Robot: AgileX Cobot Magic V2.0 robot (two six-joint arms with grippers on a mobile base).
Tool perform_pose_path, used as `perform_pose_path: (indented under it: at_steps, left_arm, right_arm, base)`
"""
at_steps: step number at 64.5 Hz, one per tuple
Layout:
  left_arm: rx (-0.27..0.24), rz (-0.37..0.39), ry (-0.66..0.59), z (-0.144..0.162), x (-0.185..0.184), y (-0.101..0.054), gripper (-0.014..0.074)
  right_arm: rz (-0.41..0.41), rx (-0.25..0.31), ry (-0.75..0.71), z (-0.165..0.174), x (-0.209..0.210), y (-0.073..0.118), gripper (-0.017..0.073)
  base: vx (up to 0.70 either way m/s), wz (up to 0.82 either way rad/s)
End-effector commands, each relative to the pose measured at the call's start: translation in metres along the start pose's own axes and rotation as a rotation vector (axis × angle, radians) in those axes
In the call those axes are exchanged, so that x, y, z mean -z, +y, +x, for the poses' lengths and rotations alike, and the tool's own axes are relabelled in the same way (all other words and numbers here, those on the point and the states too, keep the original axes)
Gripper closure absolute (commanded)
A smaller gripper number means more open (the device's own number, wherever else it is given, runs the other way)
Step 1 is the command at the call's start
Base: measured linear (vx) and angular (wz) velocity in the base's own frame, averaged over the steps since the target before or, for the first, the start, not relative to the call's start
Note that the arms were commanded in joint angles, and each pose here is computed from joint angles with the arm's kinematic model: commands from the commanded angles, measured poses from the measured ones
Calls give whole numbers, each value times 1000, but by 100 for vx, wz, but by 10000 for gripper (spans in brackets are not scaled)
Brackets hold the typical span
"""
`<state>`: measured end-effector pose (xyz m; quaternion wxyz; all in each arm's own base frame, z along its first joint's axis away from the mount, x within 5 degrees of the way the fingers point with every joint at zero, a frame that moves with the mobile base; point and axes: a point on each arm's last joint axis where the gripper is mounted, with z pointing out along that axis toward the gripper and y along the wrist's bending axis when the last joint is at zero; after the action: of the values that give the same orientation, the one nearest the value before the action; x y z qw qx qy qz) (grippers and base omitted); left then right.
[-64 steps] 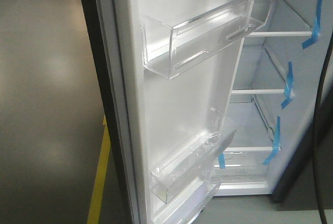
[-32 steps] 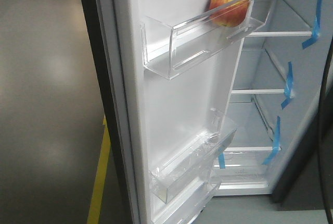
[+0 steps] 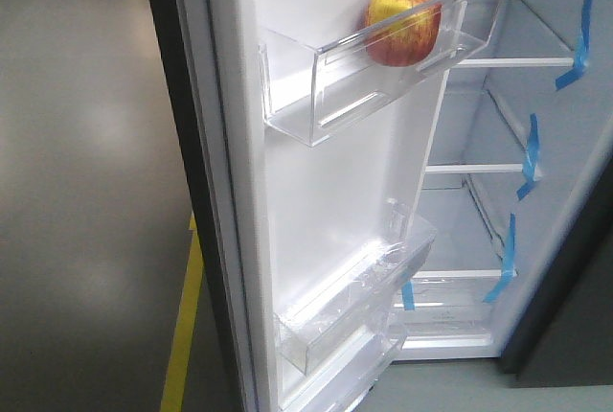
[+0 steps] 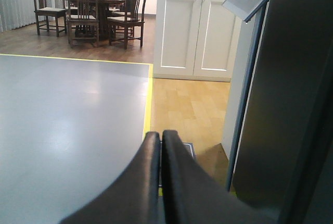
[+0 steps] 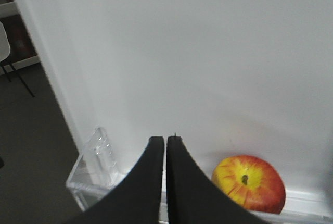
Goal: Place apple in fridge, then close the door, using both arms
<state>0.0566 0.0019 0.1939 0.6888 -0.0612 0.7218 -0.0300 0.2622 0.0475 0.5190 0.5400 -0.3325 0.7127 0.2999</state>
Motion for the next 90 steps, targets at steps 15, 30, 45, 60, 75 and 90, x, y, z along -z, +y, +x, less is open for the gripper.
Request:
perform_pose_path:
  at_steps: [15,30,45,60,75,90]
  left_arm:
    - [26,9,-58,1,0,0,600]
    - [319,31,-84,-2,0,-1,600]
    - [627,43,-116,-6,1,0,600]
    - [1235,87,-102,-9,1,0,600]
    - [1324,312,-178,-75,22,-17,600]
    - [996,408,-321,-163,43,-33,600]
  right_arm:
    - [113,27,-75,59,43,83,564]
    - [279,-15,-82,141,65,128,564]
    - [310,-103,-92,198,77,163,564]
    - [341,-57,-168,221,91,191,564]
    - [332,-46,-191,221,93,196,564]
    - [359,-37,-218,219,94,194,563]
  base:
    - [0,0]
    - [0,0]
    - [0,0]
    - [0,0]
    - [0,0]
    - [0,0]
